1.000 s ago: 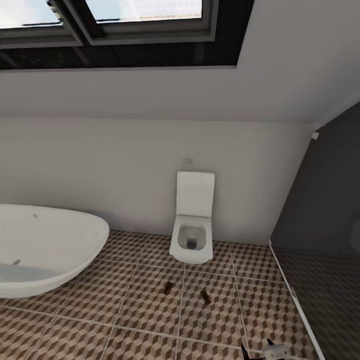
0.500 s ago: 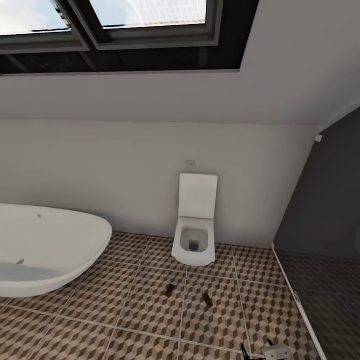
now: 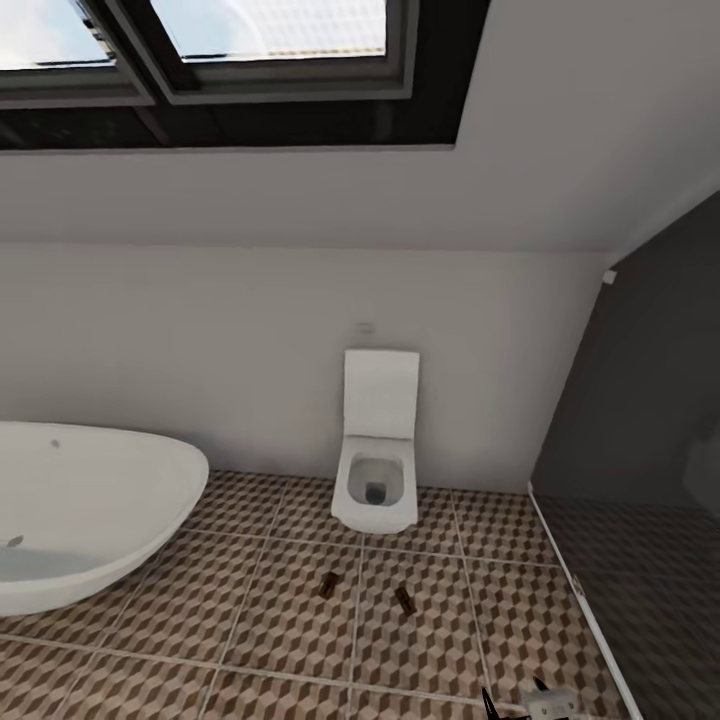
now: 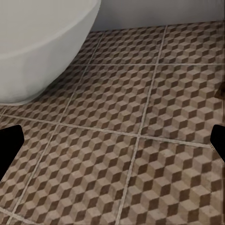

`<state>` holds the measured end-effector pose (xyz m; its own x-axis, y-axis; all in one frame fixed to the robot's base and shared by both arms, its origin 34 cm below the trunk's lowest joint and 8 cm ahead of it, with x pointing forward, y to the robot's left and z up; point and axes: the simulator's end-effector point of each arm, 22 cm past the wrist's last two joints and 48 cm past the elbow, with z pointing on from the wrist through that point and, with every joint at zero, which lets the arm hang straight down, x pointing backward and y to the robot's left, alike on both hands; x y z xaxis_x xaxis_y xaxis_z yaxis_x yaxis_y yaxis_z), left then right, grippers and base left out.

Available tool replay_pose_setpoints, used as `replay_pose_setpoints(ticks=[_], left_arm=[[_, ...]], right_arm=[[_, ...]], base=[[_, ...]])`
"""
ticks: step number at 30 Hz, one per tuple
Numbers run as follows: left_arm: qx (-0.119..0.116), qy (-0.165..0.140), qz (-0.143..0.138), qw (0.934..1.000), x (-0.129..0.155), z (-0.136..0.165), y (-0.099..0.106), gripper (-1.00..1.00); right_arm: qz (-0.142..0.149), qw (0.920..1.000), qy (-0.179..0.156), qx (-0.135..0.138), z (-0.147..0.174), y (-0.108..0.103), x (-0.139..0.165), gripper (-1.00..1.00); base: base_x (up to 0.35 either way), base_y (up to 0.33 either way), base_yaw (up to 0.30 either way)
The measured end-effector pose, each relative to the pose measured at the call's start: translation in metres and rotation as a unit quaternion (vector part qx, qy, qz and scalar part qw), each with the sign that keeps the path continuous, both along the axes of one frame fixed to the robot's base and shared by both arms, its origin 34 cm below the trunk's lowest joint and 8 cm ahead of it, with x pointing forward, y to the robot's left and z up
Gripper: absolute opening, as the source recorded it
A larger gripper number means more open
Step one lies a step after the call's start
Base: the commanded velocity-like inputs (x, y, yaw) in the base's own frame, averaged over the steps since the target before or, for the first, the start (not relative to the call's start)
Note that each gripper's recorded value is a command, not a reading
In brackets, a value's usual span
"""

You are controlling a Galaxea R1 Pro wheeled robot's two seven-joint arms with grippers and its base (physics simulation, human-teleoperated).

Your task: Take the four mousetraps from the cabinet in the bathroom and place them on the bathroom floor. Make sure all four end up on the same floor surface, and ensure that at least two of them are either under or directly next to the same bathroom sink.

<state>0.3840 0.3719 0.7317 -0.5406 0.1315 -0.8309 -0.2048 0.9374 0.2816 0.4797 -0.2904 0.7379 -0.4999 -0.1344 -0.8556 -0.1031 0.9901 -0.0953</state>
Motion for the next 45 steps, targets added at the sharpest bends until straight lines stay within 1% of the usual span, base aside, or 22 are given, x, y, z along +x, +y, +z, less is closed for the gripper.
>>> replay_pose_setpoints(ticks=[30,45], left_arm=[[0.000,-0.016,0.000,0.9999,0.008,0.009,0.000,1.00],[0.000,-0.017,0.000,0.9999,0.009,0.010,0.000,1.00]], right_arm=[[0.000,0.9999,-0.015,0.000,0.012,0.000,0.008,1.00],[0.002,0.9999,-0.014,-0.004,0.011,-0.004,0.006,1.00]], base=[[0.000,0.000,-0.226],[0.000,0.000,-0.039]])
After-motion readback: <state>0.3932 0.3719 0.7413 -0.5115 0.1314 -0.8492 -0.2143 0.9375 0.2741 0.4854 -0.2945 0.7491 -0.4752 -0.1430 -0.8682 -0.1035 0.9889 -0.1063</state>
